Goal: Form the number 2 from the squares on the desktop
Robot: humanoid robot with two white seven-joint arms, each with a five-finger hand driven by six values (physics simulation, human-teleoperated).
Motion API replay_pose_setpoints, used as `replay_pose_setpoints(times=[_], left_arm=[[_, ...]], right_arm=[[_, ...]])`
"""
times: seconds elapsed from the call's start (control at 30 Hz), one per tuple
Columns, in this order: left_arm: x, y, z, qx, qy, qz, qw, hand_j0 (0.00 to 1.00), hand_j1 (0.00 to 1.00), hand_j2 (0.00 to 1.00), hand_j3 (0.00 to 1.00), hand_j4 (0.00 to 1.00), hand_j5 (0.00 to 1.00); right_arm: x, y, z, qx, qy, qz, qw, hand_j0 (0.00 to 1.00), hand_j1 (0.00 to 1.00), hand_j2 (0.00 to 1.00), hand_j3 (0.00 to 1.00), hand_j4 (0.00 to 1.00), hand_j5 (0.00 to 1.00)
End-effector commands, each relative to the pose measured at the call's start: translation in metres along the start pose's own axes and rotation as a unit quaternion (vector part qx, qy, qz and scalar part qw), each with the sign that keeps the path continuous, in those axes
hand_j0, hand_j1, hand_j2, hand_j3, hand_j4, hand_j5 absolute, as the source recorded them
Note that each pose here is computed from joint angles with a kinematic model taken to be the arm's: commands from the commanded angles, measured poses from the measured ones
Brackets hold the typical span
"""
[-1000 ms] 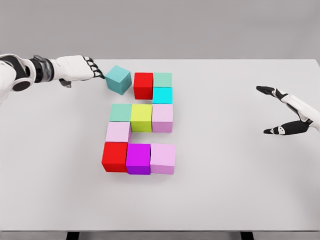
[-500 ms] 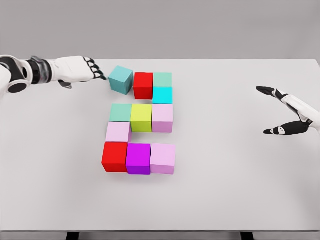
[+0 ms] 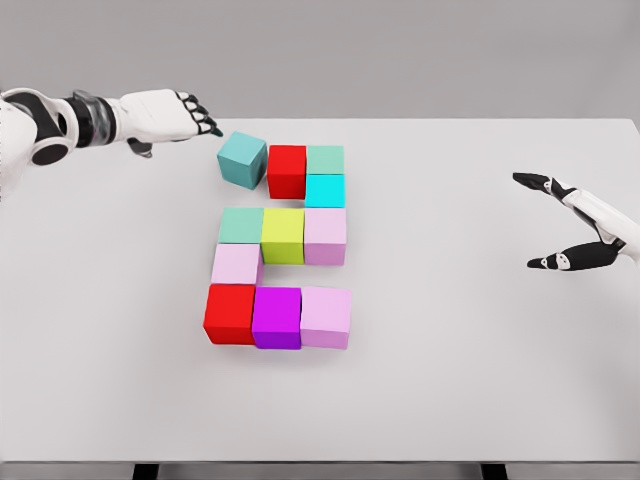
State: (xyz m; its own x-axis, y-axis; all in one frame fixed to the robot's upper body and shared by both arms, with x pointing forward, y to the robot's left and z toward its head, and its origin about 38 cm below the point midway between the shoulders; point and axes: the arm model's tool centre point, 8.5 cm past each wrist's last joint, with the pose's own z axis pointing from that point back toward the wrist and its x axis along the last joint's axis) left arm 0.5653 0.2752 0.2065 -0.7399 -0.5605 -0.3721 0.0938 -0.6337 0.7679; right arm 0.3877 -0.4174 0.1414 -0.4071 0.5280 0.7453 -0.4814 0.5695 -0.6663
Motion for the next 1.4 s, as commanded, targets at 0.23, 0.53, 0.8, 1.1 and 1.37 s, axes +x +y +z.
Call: replay_pose_setpoints(times=[0.23, 0.53, 0.8, 1.1, 1.37], left_arm=[[0.013, 0.025, -0.028, 0.013, -0.010, 0.004, 0.9999, 1.00, 1.00, 1.00, 1.00, 1.00, 1.00], [0.019, 0.030, -0.042, 0.004, -0.008, 0.009, 0.9999, 1.00, 1.00, 1.00, 1.00, 1.00, 1.00], [0.019, 0.025, -0.042, -0.002, -0.008, 0.009, 0.9999, 1.00, 1.00, 1.00, 1.00, 1.00, 1.00], [0.018, 0.019, -0.039, -0.004, -0.007, 0.011, 0.9999, 1.00, 1.00, 1.00, 1.00, 1.00, 1.00], [0.010, 0.013, -0.031, -0.008, 0.001, 0.013, 0.9999, 1.00, 1.00, 1.00, 1.00, 1.00, 1.00]], right_arm=[[0.000, -0.001, 0.000, -0.003, -0.001, -0.003, 1.0000, 1.00, 1.00, 1.00, 1.00, 1.00, 1.00], [0.000, -0.001, 0.000, -0.003, -0.001, -0.003, 1.0000, 1.00, 1.00, 1.00, 1.00, 1.00, 1.00], [0.000, -0.001, 0.000, -0.003, -0.001, -0.003, 1.0000, 1.00, 1.00, 1.00, 1.00, 1.00, 1.00], [0.000, -0.001, 0.000, -0.003, -0.001, -0.003, 1.0000, 1.00, 1.00, 1.00, 1.00, 1.00, 1.00], [0.000, -0.001, 0.000, -0.003, -0.001, -0.003, 1.0000, 1.00, 1.00, 1.00, 1.00, 1.00, 1.00]])
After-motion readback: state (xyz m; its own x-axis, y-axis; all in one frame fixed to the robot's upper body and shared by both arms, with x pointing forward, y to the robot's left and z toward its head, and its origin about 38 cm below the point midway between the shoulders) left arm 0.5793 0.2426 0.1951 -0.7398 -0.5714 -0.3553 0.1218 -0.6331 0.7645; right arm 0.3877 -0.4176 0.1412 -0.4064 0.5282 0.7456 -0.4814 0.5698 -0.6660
